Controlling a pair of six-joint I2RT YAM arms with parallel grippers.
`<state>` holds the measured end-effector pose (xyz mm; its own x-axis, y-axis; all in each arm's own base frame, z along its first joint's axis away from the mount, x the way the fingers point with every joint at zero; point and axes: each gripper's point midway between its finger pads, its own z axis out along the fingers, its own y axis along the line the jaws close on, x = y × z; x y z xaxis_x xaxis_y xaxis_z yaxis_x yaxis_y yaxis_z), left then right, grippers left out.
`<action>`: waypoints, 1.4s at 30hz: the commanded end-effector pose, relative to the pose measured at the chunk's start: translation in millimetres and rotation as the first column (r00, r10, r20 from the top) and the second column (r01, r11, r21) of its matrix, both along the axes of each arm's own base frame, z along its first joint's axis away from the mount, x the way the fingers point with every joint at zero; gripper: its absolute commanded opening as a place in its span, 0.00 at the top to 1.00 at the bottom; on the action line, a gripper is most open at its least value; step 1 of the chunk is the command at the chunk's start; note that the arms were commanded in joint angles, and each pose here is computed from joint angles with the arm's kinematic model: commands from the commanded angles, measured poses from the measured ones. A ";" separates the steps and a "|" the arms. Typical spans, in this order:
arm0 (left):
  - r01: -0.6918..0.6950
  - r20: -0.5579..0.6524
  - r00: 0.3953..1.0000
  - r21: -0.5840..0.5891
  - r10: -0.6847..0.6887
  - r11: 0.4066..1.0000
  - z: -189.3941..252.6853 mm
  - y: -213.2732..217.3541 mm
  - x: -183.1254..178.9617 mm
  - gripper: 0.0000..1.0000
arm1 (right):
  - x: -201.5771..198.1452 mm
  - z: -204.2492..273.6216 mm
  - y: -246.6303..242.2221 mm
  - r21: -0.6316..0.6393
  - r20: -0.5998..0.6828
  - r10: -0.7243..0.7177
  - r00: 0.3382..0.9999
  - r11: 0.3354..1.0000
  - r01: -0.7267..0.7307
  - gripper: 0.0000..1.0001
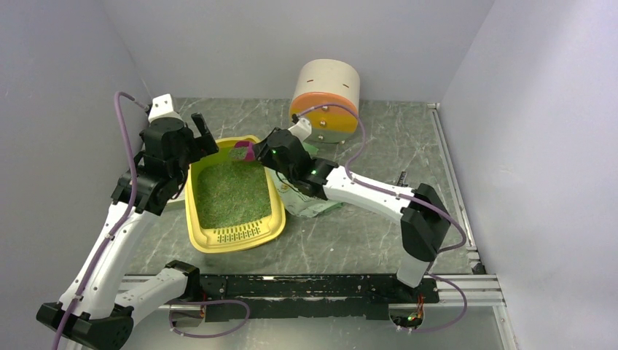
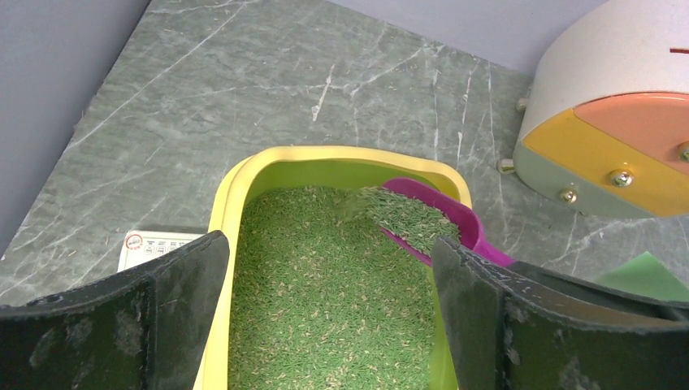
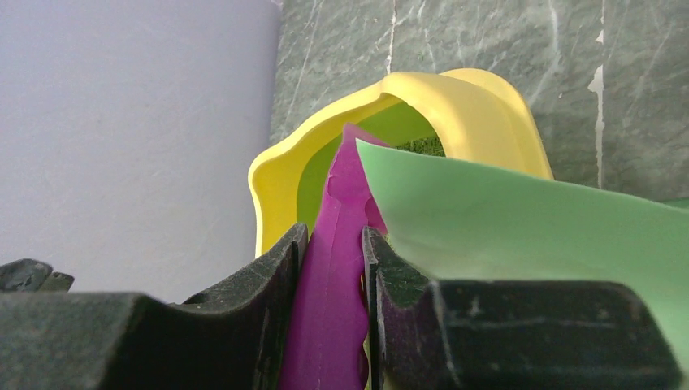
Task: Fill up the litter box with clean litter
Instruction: Pour the cat litter into the litter box.
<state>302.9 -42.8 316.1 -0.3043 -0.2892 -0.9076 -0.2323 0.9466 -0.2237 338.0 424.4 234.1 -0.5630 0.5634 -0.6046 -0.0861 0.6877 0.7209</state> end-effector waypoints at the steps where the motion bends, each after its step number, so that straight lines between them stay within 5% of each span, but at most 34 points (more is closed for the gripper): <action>1: 0.023 0.027 0.999 -0.019 -0.023 1.000 4.7 -6.8 4.1 0.01 | -5.1 17.4 -19.8 -0.009 0.035 -0.018 0.999 1.000 0.018 1.00; 19: 0.036 0.021 0.999 -0.040 -0.035 0.999 4.0 -12.3 7.8 0.02 | -68.4 8.1 -38.2 -0.054 -0.015 0.238 0.971 0.970 -0.238 1.00; 28: 0.027 0.020 0.999 -0.046 -0.026 0.999 1.3 -10.7 5.4 0.01 | -91.5 8.3 -27.3 -0.272 0.024 0.409 0.912 0.881 -0.388 1.00; 36: 0.022 0.021 1.000 -0.045 -0.021 0.999 1.9 -9.6 4.7 0.01 | -102.3 3.7 1.7 -0.460 0.059 0.442 0.895 0.808 -0.368 1.00; 42: -0.002 0.034 0.999 -0.044 0.003 0.999 7.5 -5.0 3.4 0.01 | -98.7 6.7 -21.4 -0.472 0.085 0.341 0.936 0.842 -0.263 1.00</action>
<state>307.5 -50.4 311.1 -0.3187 -0.3123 -0.8949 -0.2194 0.9428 -0.2509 225.7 429.4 226.5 -0.5920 -0.0195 -0.8057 -0.4956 0.7972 0.3448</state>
